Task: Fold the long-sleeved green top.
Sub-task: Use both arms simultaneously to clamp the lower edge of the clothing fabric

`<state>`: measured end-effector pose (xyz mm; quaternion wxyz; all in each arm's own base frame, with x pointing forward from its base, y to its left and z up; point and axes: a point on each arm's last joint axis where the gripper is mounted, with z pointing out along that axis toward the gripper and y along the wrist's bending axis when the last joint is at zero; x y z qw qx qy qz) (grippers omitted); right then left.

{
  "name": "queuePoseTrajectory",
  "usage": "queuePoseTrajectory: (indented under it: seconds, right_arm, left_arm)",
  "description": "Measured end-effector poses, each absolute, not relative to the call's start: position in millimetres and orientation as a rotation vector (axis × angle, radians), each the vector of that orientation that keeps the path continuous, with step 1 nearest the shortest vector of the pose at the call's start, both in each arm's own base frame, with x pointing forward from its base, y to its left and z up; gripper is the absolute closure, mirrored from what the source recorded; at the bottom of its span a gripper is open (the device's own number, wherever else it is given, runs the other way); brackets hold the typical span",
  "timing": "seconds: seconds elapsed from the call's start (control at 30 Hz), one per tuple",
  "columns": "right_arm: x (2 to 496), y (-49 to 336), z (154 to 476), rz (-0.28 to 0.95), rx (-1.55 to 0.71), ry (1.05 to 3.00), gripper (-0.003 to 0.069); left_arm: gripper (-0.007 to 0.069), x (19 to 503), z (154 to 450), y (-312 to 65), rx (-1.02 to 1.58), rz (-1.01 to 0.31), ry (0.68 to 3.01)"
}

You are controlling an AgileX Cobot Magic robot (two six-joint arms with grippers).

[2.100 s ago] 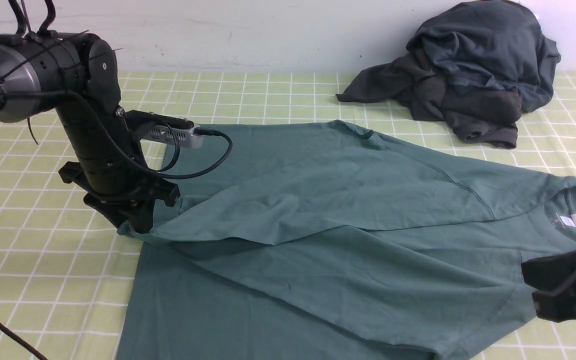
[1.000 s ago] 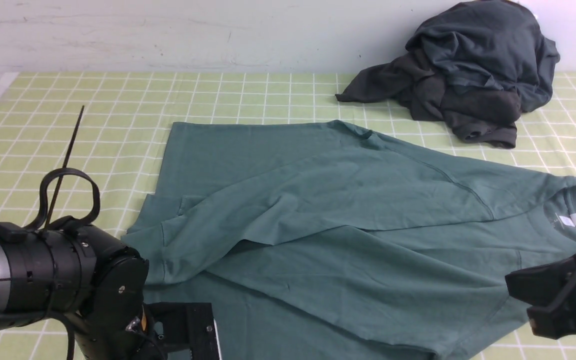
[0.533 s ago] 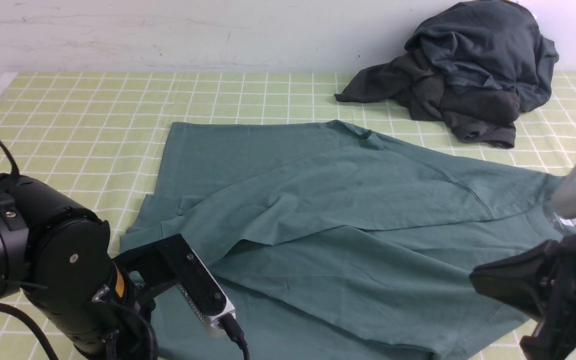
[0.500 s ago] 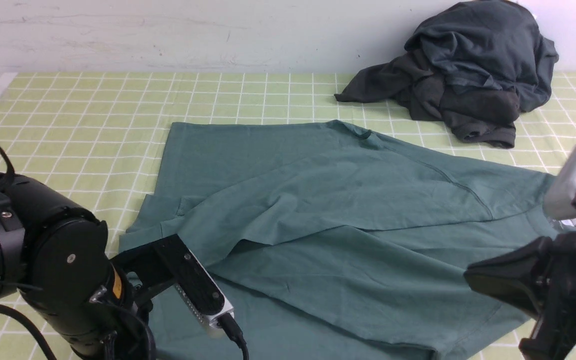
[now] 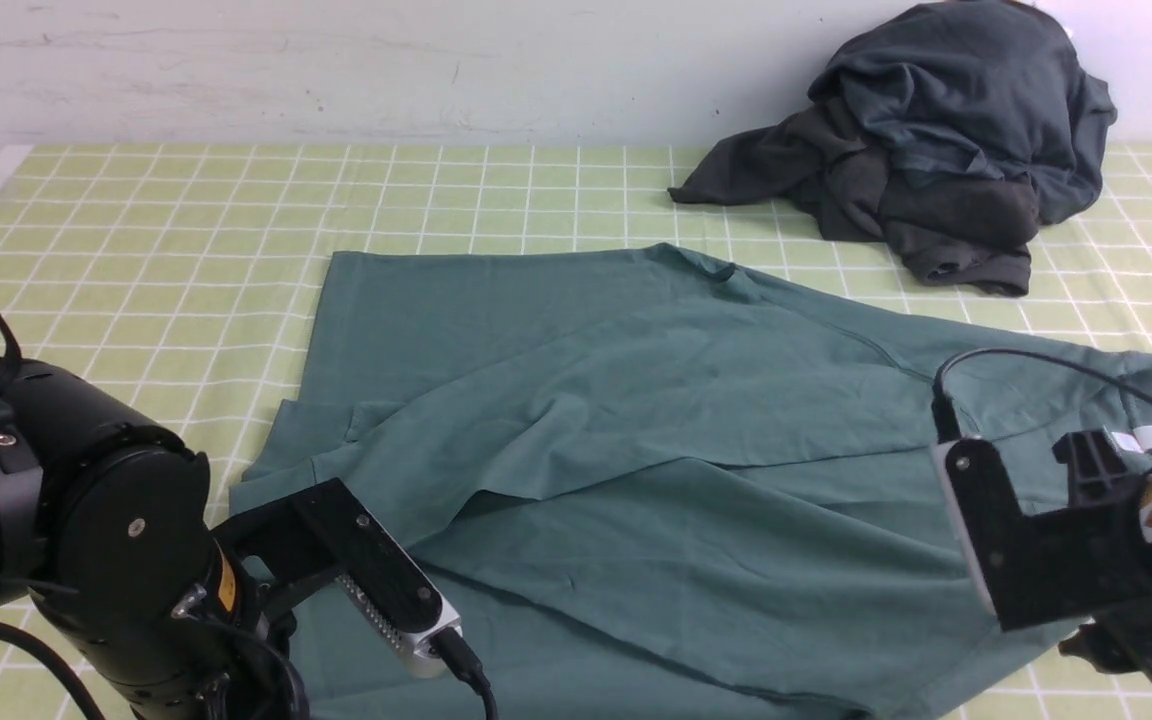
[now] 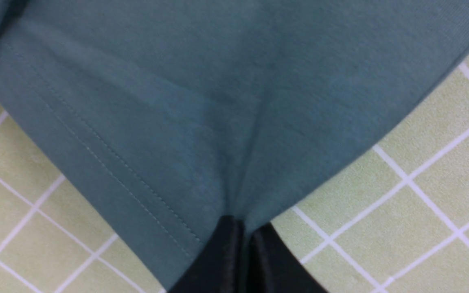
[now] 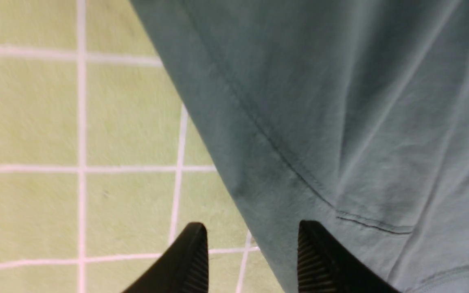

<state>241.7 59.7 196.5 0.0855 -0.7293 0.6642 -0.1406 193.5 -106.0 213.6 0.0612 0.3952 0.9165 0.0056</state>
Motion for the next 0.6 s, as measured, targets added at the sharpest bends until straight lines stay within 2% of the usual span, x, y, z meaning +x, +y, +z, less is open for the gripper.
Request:
queuePoseTrajectory:
  seconds: [0.2, 0.27, 0.4, 0.43, 0.53, 0.6]
  right_arm:
    - [258.8, 58.7, 160.9, -0.481, -2.346, 1.93, 0.0393]
    - [265.2, 56.2, 150.7, -0.549, -2.386, 1.912, 0.0441]
    - [272.0, 55.2, 151.1, -0.639, -2.308, 1.924, 0.0535]
    - [272.2, 55.1, 151.2, -0.642, -2.31, 1.919, 0.054]
    - [273.6, 55.2, 151.8, -0.65, -2.206, 1.993, 0.0636]
    - [273.6, 55.2, 151.8, -0.648, -2.18, 2.015, 0.0656]
  left_arm:
    - [0.0626, 193.3, 213.6, -106.2, 1.193, 0.012, 2.774]
    - [0.0626, 193.2, 213.6, -106.3, 1.193, 0.012, 2.775]
    - [0.0626, 193.2, 213.6, -106.4, 1.191, 0.009, 2.776]
    - [0.0626, 193.2, 213.6, -106.4, 1.19, 0.008, 2.776]
    - [0.0626, 193.1, 213.6, -106.5, 1.188, 0.007, 2.777]
    - [0.0626, 193.0, 213.6, -106.6, 1.187, 0.004, 2.778]
